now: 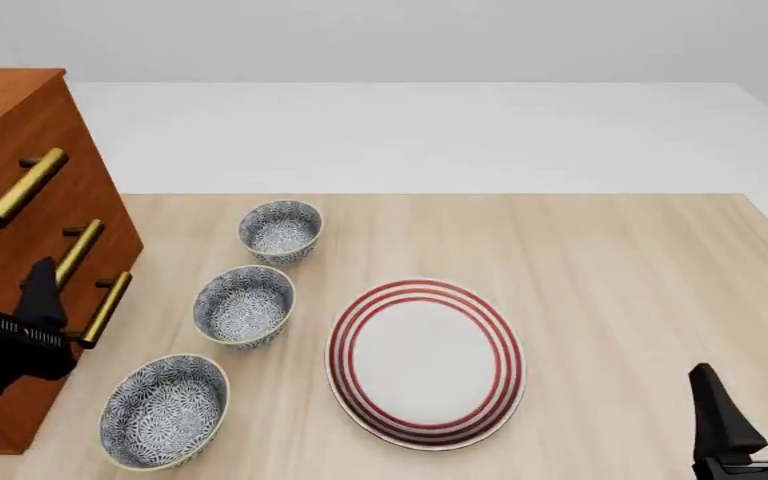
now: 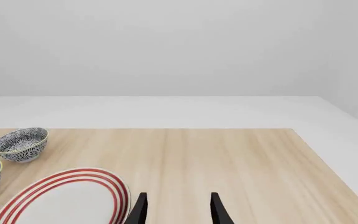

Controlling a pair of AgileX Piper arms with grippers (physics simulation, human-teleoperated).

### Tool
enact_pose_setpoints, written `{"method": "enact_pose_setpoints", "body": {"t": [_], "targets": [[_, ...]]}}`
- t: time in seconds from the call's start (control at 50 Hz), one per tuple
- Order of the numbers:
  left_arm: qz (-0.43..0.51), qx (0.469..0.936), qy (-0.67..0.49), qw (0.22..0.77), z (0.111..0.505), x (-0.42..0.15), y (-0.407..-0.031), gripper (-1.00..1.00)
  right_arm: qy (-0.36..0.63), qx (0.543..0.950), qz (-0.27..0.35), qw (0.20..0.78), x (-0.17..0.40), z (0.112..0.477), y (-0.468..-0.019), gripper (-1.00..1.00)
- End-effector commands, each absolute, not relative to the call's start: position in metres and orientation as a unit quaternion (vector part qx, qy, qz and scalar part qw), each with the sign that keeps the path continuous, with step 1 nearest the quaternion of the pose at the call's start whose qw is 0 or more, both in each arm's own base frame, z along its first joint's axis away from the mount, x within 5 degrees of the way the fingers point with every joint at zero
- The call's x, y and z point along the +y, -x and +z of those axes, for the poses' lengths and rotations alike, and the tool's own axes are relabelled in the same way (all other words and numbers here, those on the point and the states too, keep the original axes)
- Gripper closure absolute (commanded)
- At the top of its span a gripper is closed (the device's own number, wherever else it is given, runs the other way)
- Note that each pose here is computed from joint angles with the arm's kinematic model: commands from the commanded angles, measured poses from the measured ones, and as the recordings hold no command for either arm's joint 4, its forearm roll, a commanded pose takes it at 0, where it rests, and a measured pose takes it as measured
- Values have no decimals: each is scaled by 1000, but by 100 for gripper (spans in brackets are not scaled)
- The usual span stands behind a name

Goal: Open the top drawer of the cabinet.

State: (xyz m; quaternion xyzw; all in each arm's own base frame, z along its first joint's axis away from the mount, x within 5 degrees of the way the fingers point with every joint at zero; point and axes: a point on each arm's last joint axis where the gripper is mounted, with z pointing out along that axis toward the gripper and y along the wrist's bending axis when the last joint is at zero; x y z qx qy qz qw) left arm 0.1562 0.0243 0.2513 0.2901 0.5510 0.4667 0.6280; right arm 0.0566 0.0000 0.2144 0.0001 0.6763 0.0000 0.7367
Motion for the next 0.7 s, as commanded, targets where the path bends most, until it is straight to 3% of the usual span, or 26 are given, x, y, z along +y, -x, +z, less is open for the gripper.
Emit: {"method": "enact_pose_setpoints", "body": {"t": [0.02,0.7], "targets": [[473,552,-294,621,251,26,-160,-100,0,676,0,737,0,214,-57,-100],[470,557,-292,619,259,29,-172,-100,0,676,0,737,0,214,-57,-100]]}}
